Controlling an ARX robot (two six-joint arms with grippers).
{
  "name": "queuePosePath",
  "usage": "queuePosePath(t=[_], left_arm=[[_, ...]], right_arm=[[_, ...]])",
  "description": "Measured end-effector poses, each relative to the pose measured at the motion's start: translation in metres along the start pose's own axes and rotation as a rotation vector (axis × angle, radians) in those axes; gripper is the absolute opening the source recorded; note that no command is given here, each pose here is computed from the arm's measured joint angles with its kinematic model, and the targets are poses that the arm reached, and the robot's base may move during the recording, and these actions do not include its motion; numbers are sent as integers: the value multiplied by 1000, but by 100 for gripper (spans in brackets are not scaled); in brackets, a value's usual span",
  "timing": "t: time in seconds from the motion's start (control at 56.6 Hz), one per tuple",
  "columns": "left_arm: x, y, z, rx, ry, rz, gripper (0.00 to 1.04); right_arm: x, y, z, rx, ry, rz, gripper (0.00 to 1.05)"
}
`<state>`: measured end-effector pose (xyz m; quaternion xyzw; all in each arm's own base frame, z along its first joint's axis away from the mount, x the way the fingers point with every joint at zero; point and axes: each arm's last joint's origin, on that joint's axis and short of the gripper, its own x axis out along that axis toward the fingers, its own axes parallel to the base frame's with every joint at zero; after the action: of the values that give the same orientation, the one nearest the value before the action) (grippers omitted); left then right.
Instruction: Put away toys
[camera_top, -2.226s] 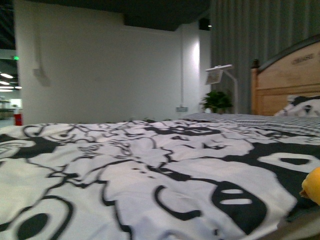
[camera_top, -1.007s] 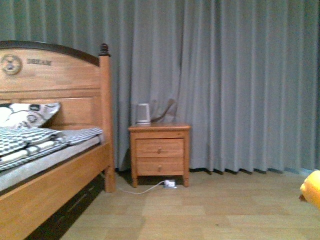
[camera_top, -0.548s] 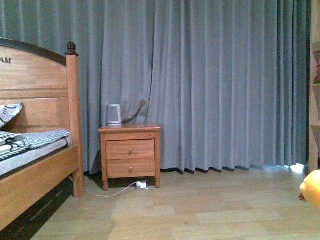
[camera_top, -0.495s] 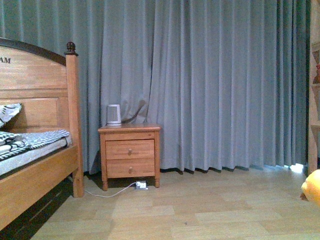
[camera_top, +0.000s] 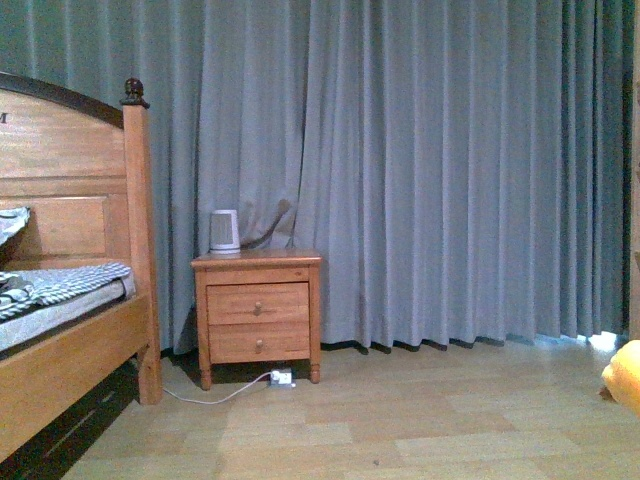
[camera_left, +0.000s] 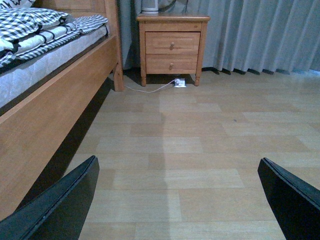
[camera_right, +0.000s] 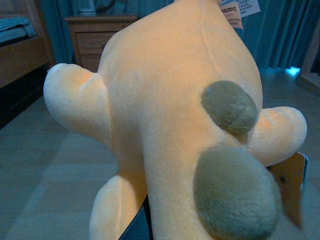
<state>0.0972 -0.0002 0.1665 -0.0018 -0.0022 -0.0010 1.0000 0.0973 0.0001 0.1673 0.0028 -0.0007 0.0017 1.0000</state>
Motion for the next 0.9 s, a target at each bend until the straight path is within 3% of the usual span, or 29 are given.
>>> queuePosePath(t=[0.901], left_arm=[[0, 0, 0, 0, 0, 0, 98]], right_arm=[[0, 0, 0, 0, 0, -2, 7]])
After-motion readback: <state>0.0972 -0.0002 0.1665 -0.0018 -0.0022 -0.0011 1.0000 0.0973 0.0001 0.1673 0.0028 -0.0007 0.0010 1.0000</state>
